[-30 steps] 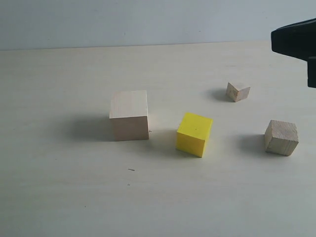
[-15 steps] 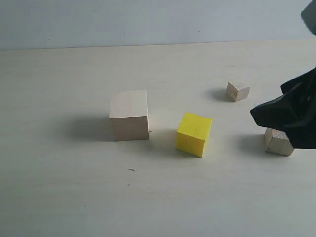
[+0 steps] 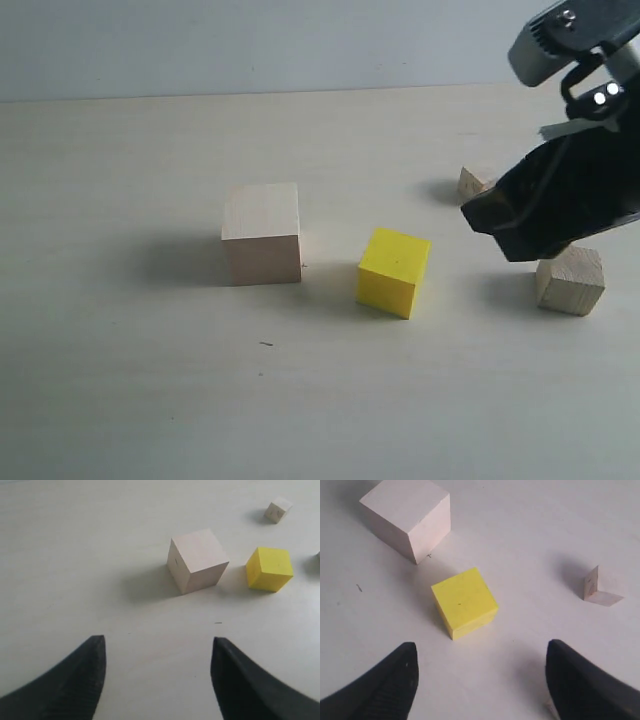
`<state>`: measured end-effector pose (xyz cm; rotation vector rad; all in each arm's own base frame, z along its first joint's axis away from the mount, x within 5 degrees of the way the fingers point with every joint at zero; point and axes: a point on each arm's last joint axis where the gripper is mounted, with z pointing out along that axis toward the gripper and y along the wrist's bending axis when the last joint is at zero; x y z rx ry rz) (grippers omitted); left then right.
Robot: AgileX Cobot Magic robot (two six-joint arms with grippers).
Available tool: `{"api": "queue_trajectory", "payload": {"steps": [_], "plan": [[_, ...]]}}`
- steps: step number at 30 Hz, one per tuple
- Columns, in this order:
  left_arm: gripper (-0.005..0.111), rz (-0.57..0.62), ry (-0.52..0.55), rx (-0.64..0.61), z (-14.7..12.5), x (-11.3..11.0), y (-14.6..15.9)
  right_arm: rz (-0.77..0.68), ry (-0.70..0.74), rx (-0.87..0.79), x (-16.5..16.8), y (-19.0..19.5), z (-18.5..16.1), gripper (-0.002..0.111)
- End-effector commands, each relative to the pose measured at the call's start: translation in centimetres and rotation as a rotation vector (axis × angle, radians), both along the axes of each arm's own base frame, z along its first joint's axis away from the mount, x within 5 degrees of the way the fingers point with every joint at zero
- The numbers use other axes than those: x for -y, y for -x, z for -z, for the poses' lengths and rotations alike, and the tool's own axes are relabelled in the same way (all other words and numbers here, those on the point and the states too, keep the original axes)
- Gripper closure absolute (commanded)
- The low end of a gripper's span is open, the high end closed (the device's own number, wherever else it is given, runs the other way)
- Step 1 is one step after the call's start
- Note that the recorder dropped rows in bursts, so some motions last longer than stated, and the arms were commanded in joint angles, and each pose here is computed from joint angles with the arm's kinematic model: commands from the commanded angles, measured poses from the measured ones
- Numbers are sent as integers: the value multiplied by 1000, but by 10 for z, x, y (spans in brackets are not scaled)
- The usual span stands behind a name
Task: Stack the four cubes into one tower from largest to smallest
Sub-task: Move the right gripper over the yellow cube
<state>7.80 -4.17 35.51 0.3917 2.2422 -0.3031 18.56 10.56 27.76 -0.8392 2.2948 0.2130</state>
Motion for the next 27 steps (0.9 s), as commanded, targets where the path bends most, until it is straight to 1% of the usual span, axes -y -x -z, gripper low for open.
{"api": "queue_trajectory", "payload": {"steps": [1, 6, 9, 13, 15, 20, 27], "plan": [[46, -1, -6, 35, -1, 0, -3, -4, 25, -8, -11, -21, 17, 36], [46, -1, -6, 36, -1, 0, -3, 13, 19, -27, -20, -38, 38, 31], [46, -1, -6, 36, -1, 0, -3, 34, -3, -50, -24, -44, 47, 31], [46, -1, -6, 36, -1, 0, -3, 24, 5, -21, -28, -54, 55, 31], [46, -3, -11, 39, -1, 0, -3, 29, 5, -54, -31, -57, 57, 31], [46, -1, -4, 51, -2, 0, -3, 11, 29, -124, -41, -71, 50, 31], [46, 0, -1, 55, -2, 0, -4, -43, 112, -181, -53, -95, 22, 31]]}}
